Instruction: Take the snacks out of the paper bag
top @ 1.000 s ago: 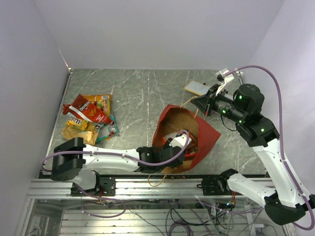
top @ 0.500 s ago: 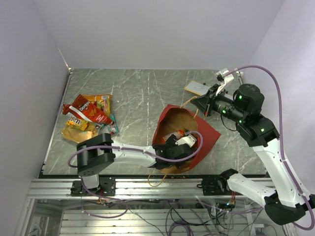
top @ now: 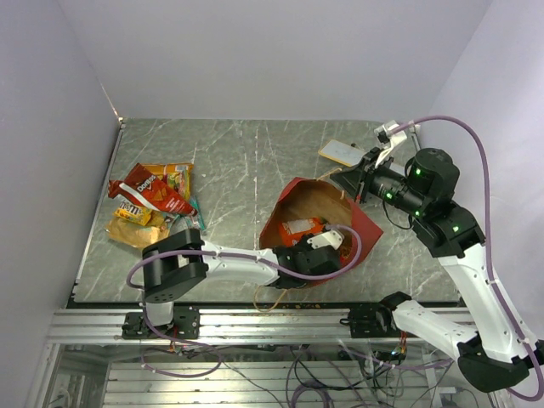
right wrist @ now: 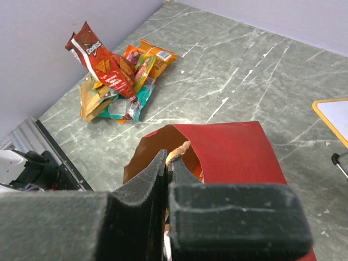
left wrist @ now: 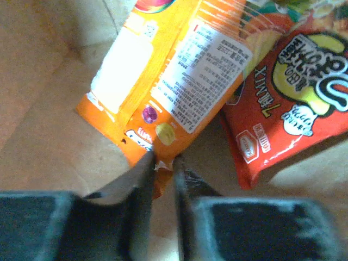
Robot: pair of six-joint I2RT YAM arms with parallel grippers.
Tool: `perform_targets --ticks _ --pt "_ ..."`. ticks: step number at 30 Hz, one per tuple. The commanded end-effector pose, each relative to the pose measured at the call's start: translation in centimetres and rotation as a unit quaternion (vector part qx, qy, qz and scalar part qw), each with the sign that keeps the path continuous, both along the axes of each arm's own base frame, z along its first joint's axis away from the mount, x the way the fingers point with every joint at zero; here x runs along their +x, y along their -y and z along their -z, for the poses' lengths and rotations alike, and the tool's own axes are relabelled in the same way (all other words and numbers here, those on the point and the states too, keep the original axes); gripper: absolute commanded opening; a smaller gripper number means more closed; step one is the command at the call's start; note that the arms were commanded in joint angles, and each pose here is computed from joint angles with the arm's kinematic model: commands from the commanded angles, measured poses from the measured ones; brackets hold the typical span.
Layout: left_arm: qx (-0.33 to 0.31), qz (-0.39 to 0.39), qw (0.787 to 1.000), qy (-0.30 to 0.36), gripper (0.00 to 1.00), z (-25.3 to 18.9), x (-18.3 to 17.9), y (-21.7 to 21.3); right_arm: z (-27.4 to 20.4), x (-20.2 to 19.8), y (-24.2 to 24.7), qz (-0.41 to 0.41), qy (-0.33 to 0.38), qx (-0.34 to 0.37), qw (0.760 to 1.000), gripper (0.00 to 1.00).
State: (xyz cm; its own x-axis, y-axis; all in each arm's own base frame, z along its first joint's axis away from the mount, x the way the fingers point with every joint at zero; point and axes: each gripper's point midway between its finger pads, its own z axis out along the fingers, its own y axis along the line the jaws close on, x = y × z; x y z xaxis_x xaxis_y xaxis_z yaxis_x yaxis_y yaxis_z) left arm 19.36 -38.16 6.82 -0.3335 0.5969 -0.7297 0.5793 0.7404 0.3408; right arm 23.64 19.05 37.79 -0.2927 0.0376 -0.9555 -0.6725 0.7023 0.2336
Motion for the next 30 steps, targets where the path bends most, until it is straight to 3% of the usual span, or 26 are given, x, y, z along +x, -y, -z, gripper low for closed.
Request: perform_targets --ticks 1,6,14,21,30 --pt "0.008 -0.024 0.999 0.030 0.17 -1.8 1.5 0.0 -0.9 0.0 0.3 0.009 0.015 0.008 1.000 0.00" --pt "-0.009 -0.023 0.999 0.025 0.07 -3.5 1.2 0.0 -0.9 0.1 0.5 0.015 0.015 0.006 1.000 0.00" --pt "-0.066 0.026 0.997 -0.024 0.07 -6.8 -1.1 0.1 -1.1 0.4 0.8 0.024 0.025 0.002 0.999 0.00" --pt "-0.073 0.070 0.993 -0.064 0.07 -8.2 -3.2 -1.2 -0.9 0.6 1.0 0.033 0.026 0.000 0.999 0.00" --pt "-0.158 0.077 0.983 -0.057 0.07 -14.0 -3.9 -2.0 -1.1 0.7 1.3 0.044 0.027 0.006 0.999 0.00"
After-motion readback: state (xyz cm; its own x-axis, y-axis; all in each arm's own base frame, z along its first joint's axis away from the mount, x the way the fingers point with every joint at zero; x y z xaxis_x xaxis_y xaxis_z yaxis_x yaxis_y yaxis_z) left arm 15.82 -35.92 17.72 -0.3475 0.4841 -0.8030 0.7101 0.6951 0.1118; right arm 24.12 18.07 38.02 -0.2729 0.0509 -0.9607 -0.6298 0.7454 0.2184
